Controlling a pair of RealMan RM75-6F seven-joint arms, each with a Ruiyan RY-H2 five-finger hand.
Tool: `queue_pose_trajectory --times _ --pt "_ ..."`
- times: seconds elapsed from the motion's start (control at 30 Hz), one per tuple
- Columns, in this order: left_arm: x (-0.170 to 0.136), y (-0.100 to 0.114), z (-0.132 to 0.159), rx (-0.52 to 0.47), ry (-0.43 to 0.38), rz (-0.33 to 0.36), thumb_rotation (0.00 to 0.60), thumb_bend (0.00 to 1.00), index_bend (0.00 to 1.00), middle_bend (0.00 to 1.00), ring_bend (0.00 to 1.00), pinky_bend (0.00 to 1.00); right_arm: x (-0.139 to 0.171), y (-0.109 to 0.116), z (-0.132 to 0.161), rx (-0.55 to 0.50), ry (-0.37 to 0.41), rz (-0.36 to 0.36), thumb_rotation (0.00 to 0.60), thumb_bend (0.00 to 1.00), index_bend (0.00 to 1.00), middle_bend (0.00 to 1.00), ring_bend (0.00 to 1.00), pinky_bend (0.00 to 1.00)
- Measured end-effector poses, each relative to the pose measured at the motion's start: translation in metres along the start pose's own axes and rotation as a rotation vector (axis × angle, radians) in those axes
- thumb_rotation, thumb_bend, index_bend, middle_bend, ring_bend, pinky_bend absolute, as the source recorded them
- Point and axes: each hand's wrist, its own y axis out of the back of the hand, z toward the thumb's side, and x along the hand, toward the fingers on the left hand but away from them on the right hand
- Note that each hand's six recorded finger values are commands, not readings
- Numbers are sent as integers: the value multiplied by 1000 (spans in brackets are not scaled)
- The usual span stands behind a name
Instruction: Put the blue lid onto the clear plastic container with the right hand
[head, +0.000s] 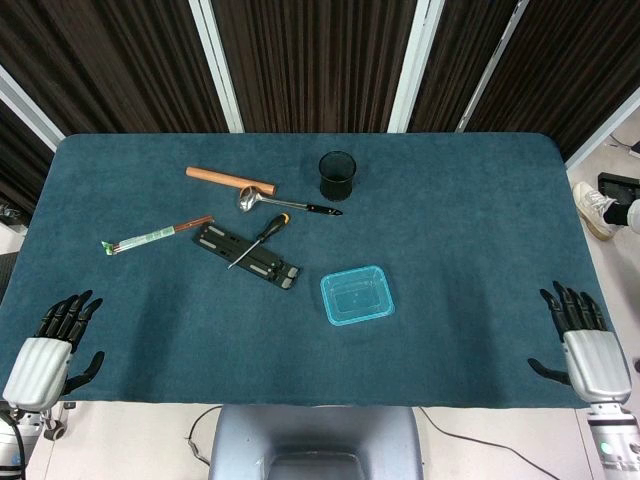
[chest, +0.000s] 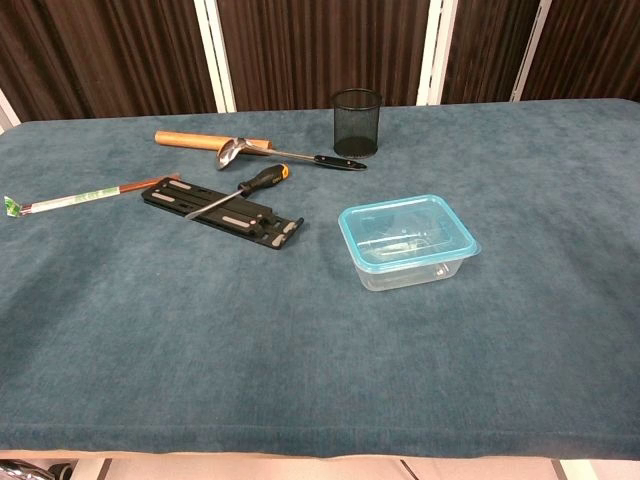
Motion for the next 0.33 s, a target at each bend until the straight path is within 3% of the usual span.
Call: queue_pose_trajectory --times 0.33 --pt "2 -7 4 13 -9 -23 600 393 0 0 0 108 12 2 -1 -16 24 -15 600 106 64 0 0 41"
